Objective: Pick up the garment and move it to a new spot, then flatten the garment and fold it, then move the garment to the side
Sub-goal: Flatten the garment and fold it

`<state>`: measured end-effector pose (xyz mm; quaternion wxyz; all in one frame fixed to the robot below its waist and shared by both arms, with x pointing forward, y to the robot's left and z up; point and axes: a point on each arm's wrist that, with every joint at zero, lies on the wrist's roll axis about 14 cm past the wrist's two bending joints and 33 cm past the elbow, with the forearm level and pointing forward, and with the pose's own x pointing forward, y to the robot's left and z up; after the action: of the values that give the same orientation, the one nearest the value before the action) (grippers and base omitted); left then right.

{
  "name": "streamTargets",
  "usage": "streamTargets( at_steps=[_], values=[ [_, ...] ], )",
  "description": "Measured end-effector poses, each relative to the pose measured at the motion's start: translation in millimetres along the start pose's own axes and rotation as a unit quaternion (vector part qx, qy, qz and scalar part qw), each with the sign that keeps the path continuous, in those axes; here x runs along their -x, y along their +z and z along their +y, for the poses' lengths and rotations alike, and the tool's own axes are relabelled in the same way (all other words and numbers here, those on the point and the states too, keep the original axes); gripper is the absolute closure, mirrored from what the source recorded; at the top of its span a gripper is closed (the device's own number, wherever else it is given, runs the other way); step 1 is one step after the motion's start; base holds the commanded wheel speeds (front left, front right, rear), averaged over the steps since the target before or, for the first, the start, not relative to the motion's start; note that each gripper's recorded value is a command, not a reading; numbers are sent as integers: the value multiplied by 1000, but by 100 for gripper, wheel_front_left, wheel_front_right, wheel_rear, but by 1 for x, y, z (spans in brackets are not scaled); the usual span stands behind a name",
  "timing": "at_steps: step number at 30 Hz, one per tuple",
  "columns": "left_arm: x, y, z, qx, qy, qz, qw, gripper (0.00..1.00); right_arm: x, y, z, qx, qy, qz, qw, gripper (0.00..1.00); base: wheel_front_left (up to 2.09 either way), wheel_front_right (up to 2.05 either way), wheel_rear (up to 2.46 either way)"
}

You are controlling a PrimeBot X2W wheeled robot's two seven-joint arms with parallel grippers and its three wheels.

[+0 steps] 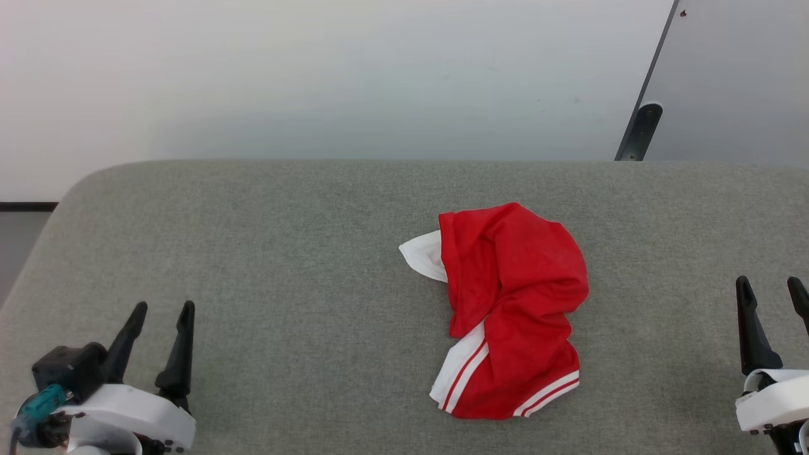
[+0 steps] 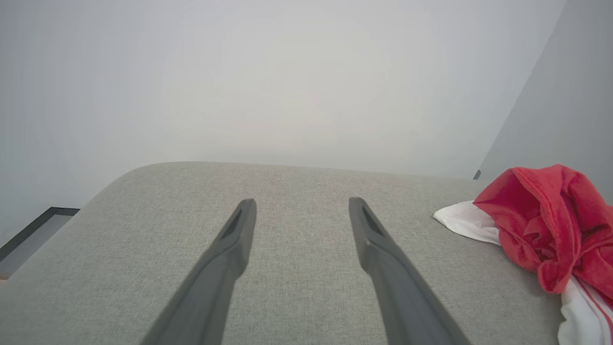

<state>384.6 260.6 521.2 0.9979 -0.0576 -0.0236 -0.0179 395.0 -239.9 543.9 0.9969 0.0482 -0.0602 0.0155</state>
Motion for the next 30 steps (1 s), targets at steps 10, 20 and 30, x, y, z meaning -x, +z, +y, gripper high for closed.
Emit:
streamTargets(
  at_steps=[10, 20, 30],
  values=[
    [-34, 11, -36, -29, -76, 13, 997, 0, -4, -1, 9, -3, 9, -2, 1000, 0, 0, 0, 0],
    [-128, 12, -126, -81, -223, 167, 957, 0, -18, -7, 15, -18, 8, -12, 1000, 0, 0, 0, 0],
    [-193, -28, -181, -152, -288, 274, 905, 0, -19, -26, -8, -27, -37, -1, 999, 0, 0, 0, 0]
  ],
)
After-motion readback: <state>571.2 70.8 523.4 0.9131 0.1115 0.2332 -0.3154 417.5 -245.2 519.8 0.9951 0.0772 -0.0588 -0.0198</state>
